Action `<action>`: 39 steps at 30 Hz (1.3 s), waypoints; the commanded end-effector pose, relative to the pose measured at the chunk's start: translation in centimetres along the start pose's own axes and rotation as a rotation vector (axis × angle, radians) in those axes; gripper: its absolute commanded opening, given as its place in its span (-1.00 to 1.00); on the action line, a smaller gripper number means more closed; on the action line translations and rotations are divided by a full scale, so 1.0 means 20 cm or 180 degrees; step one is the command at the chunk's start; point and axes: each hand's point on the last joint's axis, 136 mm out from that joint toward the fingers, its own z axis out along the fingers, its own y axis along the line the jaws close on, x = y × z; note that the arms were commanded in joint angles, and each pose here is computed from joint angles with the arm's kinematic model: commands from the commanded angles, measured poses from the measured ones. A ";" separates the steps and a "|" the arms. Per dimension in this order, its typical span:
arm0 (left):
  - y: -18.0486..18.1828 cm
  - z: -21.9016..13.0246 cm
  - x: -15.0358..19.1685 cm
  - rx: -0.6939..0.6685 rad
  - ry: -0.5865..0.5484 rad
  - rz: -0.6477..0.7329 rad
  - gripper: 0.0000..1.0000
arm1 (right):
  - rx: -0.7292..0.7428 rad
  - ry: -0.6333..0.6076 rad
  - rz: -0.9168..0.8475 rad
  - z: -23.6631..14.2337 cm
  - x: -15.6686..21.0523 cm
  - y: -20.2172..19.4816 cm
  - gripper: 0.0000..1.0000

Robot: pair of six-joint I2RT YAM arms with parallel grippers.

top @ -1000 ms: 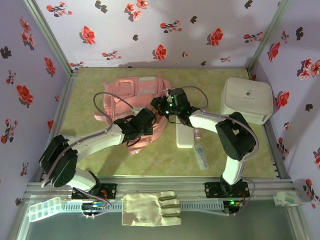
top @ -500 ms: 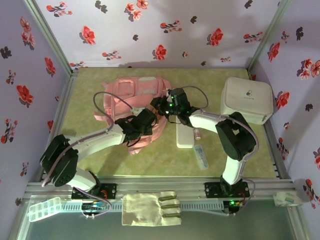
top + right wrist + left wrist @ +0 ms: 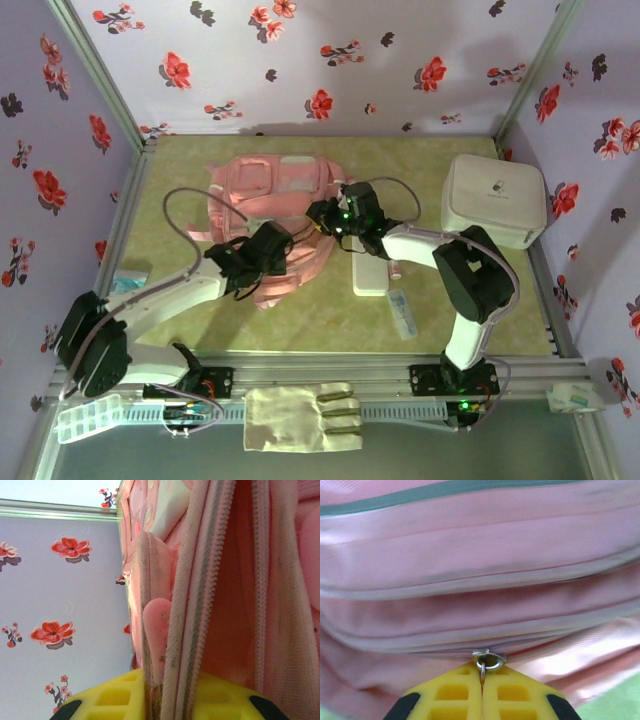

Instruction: Pack the student bag

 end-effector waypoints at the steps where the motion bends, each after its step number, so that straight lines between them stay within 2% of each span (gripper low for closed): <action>1: 0.18 -0.03 0.01 -0.0207 -0.0003 0.0030 -1.00 | -0.0146 -0.0426 -0.0190 -0.10 -0.18 0.08 -0.63; 4: 0.14 -0.05 -0.01 0.0008 -0.0012 0.0146 -1.00 | -0.0197 -0.0368 -0.0178 -0.09 -0.16 0.10 -0.63; 7: 0.01 -0.07 -0.04 0.0386 -0.0016 0.0319 -1.00 | -0.0287 -0.0321 -0.0119 -0.09 -0.14 0.12 -0.55; 10: -0.13 -0.09 -0.08 0.0787 -0.0027 0.0389 -1.00 | -0.0388 -0.0273 -0.0015 -0.10 -0.11 0.14 -0.31; 13: -0.26 -0.11 -0.11 0.1082 -0.0062 0.0466 -1.00 | -0.0358 -0.0190 0.0107 -0.12 -0.05 0.12 0.01; 15: -0.33 -0.11 -0.12 0.1181 -0.0099 0.0527 -1.00 | -0.0294 -0.0158 0.0141 -0.14 -0.02 0.10 0.11; 25: -0.53 -0.06 -0.12 0.1282 -0.0015 0.0798 -1.00 | 0.0024 -0.0226 0.0266 -0.25 0.06 -0.02 0.13; 39: -0.54 -0.03 -0.09 0.1247 0.0057 0.0841 -1.00 | 0.0044 -0.0232 0.0228 -0.19 0.06 -0.05 -0.33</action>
